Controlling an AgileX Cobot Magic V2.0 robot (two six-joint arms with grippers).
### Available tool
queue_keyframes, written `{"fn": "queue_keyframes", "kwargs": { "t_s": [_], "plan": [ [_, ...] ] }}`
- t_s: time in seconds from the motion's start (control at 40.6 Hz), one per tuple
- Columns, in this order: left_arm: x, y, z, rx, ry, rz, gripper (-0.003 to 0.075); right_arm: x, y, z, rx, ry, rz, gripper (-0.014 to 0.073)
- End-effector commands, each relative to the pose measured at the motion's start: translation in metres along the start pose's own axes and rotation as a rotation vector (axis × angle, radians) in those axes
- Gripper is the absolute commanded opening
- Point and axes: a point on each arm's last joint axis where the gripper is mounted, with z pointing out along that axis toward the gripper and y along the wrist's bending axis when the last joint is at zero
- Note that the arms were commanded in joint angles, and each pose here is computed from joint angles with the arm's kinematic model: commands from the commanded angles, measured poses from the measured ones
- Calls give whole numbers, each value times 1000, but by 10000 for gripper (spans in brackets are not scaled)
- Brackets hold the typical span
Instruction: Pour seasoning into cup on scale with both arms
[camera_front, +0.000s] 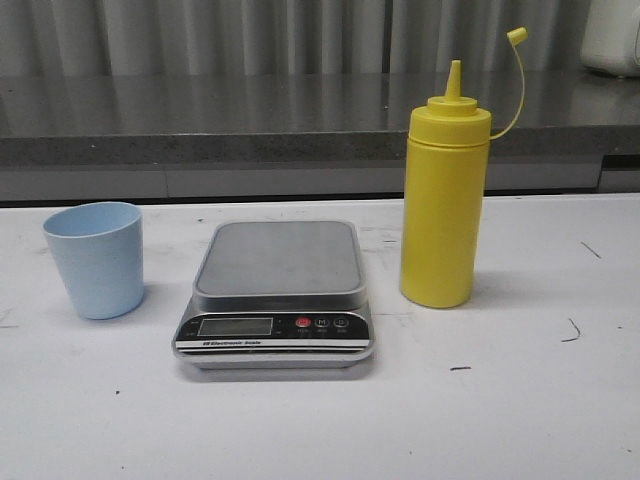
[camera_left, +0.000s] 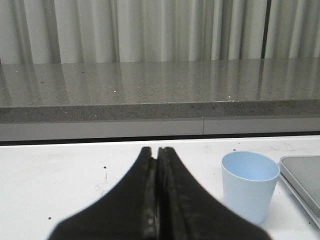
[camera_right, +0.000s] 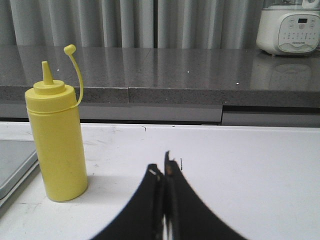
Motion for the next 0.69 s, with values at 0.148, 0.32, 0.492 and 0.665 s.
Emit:
{"fn": "queue_keyframes", "kwargs": {
  "t_s": [0.148,0.32,0.492,0.665],
  "plan": [
    [-3,0,-2,-1,-88,-8,-20,-11,0,-2,6,-113,-6,-122],
    [-3,0,-2,-1,-88,-8,-20,-11,0,-2,6,-113,-6,-122],
    [-3,0,-2,-1,-88,-8,-20,-11,0,-2,6,-113,-6,-122],
    [-4,0,-2,-1,-92,-8,-20,-12,0,-2,6,-127,-6,-122]
  ]
}}
